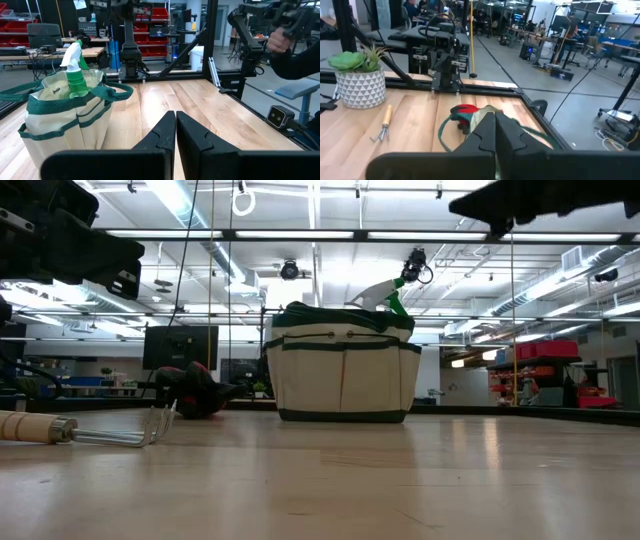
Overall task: Pick & Place Garden tools in Gardening bag
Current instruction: Put the brown hand rake into the gardening bag
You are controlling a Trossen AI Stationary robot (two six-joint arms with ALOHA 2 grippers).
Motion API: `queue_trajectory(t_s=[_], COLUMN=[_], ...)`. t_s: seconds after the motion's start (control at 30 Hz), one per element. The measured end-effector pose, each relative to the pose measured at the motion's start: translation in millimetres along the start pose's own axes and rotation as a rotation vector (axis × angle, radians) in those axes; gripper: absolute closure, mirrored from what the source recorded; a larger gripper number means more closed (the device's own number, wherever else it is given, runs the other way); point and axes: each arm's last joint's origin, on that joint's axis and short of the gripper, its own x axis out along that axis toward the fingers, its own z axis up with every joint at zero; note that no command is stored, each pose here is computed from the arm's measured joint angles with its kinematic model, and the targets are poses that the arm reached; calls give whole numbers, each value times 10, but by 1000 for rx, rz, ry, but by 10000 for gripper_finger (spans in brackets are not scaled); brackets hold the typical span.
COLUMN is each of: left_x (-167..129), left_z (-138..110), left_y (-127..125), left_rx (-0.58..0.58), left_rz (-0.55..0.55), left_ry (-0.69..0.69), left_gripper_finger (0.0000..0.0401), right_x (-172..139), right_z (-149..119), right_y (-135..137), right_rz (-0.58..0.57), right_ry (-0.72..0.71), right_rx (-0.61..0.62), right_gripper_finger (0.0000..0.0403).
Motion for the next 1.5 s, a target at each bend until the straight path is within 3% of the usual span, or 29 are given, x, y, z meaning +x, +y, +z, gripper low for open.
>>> queue_trajectory(t_s=[0.53, 0.83, 1.5], left_x=[0, 0, 0], left_z=[0, 0, -1], left_y=[0, 0, 0], left_rx=[0, 0, 0], left_rz=[0, 0, 0], left_ry=[0, 0, 0], left_gripper_finger=[380, 380, 380], right_x=[-193, -313, -422], right_z=[-578, -724, -977], right_y=[75, 78, 134], right_rz=[52, 48, 154], right_ry=[-32, -73, -136], right_rx=[7, 11, 24], right_gripper_finger=[403, 403, 403])
